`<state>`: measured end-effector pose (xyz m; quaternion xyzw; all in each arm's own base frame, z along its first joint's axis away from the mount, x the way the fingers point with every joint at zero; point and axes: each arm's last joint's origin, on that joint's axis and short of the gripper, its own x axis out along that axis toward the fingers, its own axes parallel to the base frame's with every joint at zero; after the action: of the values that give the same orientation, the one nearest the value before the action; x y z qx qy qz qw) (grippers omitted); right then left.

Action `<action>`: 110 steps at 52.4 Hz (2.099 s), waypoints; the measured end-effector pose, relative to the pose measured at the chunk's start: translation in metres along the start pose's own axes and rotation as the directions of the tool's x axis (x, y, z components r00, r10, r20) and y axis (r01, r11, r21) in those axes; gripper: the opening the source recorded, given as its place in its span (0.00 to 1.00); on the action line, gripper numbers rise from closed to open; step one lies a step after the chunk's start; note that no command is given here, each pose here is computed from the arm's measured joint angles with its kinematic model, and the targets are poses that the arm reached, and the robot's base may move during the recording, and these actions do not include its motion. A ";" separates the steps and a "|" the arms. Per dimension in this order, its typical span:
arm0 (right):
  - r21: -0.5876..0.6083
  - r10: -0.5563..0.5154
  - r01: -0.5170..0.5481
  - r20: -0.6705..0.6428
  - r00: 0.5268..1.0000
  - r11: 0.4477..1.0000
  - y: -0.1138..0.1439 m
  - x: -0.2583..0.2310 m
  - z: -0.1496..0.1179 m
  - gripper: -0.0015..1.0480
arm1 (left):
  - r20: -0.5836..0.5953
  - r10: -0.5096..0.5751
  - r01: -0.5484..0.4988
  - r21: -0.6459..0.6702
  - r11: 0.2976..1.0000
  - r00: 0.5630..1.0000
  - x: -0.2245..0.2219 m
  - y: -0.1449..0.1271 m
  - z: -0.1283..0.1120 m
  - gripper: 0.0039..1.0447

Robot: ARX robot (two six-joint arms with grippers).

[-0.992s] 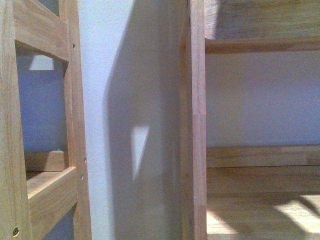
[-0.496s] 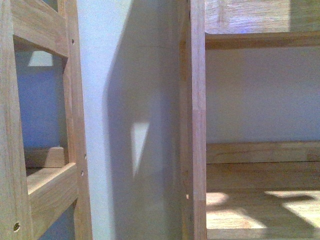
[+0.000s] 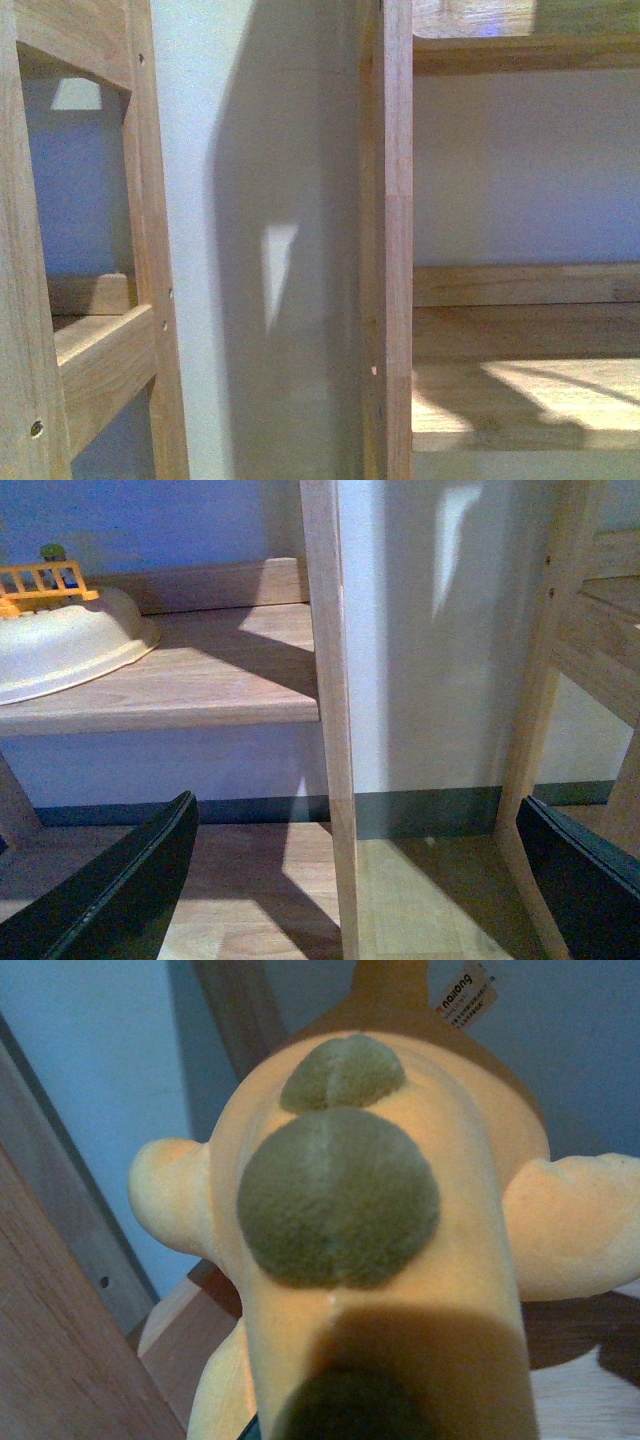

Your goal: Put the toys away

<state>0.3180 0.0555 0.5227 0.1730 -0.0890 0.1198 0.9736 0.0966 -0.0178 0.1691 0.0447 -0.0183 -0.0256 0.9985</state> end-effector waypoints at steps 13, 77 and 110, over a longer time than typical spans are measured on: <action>0.169 0.011 -0.004 -0.041 0.999 0.986 0.003 0.015 -0.014 0.07 | 0.000 0.000 0.000 0.000 1.000 1.000 0.000 0.000 0.000 0.94; 0.221 -0.087 0.063 0.101 0.991 0.973 -0.013 -0.023 0.021 0.94 | 0.000 0.000 0.000 0.000 1.000 1.000 0.000 0.000 0.000 0.94; -0.181 -0.135 0.161 0.147 0.980 0.970 -0.012 -0.207 -0.069 0.94 | 0.000 0.000 0.000 0.000 1.000 1.000 0.000 0.000 0.000 0.94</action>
<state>0.1327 0.0276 0.4104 0.0920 -0.1517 0.0259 0.9838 0.0966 -0.0178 0.1691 0.0447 -0.0183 -0.0258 0.9985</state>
